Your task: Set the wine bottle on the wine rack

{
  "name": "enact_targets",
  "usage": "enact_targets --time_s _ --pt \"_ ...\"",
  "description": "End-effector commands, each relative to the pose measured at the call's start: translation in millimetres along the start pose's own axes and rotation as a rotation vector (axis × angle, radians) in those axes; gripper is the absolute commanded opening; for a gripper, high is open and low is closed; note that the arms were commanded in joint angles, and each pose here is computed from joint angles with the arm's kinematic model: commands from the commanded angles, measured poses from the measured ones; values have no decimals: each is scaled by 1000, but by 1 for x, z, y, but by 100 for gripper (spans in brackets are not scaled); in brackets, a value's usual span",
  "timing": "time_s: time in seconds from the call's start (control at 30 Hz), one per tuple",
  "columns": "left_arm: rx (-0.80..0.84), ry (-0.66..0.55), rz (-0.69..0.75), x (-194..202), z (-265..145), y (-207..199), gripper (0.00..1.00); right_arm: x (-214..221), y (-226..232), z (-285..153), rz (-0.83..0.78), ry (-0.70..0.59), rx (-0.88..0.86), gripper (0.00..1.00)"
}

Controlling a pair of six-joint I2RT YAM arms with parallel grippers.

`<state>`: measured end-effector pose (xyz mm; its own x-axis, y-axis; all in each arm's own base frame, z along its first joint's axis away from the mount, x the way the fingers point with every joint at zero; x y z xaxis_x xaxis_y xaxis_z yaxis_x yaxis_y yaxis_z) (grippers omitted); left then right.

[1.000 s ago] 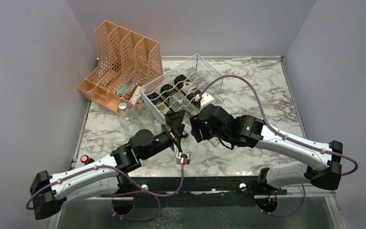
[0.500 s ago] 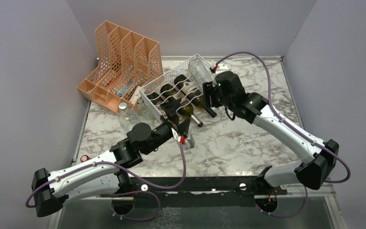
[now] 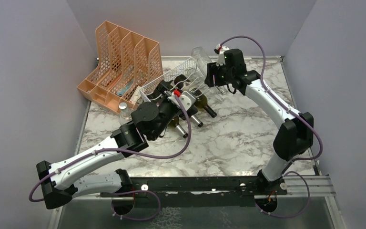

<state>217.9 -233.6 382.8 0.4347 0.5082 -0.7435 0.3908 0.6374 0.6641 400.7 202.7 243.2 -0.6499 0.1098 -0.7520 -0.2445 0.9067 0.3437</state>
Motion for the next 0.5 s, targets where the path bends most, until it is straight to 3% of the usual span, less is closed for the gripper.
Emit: enact_targets --time_s 0.0,0.2,0.47 --pt "-75 135 -155 17 2 13 99 -40 17 8 -60 -96 -137 1" --pt "-38 198 -340 39 13 19 99 -34 2 37 -109 -46 -88 1" --pt "-24 187 -369 47 13 19 99 -25 -15 61 -118 -3 -7 1"
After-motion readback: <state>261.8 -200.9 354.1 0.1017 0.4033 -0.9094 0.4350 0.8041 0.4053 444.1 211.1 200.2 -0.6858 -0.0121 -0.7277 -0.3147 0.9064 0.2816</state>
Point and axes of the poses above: each gripper's point midway between its finger pads, its own z axis out along the fingers, its own y axis along the line the jaws close on, x = y × z, the point moved 4 cm from there along -z, back along the fingers, and after that the axes turned 15 degrees about z, right-handed, at the moved point
